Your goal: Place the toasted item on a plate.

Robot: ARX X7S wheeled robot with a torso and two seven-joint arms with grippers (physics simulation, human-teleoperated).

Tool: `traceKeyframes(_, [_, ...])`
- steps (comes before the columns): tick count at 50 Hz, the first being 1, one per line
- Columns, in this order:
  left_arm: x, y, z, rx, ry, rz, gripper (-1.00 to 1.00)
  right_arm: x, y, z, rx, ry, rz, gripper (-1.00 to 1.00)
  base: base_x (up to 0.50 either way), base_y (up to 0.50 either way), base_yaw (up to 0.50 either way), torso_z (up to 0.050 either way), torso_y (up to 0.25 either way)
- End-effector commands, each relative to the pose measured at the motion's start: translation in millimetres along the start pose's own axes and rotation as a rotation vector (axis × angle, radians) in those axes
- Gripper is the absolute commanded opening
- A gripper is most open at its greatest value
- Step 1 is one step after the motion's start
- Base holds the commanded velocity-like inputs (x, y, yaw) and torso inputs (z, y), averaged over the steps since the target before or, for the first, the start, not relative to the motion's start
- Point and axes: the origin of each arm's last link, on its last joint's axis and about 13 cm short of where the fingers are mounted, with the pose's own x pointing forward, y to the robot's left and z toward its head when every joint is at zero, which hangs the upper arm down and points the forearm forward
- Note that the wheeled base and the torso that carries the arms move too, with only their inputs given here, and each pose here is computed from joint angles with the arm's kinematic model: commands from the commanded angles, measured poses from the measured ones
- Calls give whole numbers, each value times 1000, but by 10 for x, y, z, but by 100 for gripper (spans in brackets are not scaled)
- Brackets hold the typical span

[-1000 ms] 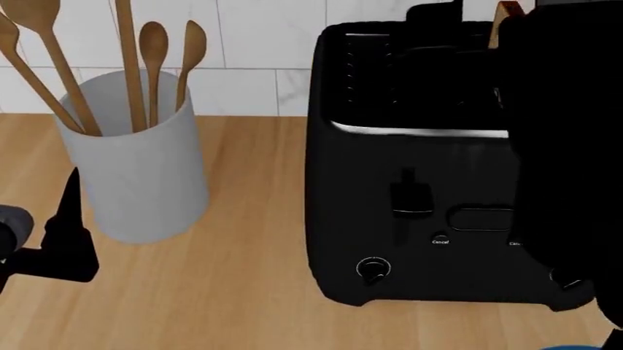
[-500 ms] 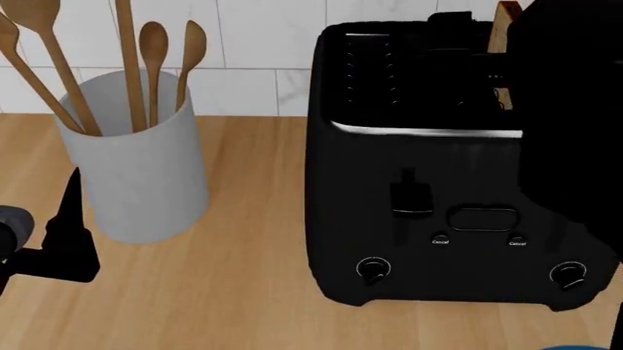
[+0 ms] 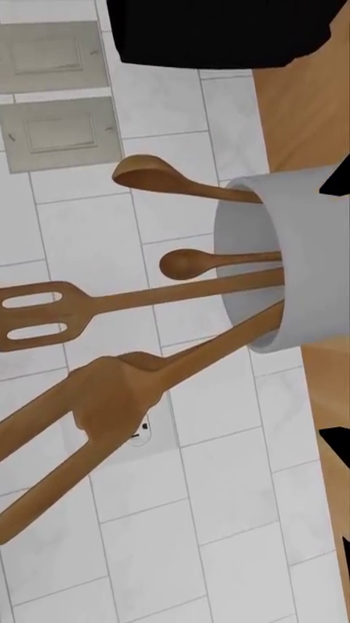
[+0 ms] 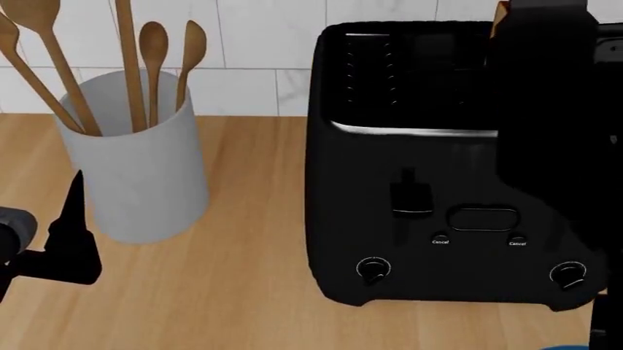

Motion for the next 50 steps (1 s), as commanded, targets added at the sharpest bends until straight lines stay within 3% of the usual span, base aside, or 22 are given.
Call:
traceKeyframes(1, [-4, 0, -5, 2, 3, -1, 100, 126, 4, -26, -2, 28, -9, 100, 0, 0, 0, 0, 0])
traceKeyframes(28, [30, -16, -3, 2, 1, -6, 100, 218, -22, -105, -6, 60, -26, 100, 0, 0, 0, 0, 0])
traceKeyframes(29, [30, -16, 1, 2, 0, -5, 100, 214, -27, -95, -10, 50, -30, -100, 0, 0, 0, 0, 0])
traceKeyframes(50, [-1, -2, 1, 1, -3, -3, 100, 113, -23, 57, -19, -6, -18, -100, 0, 0, 0, 0, 0])
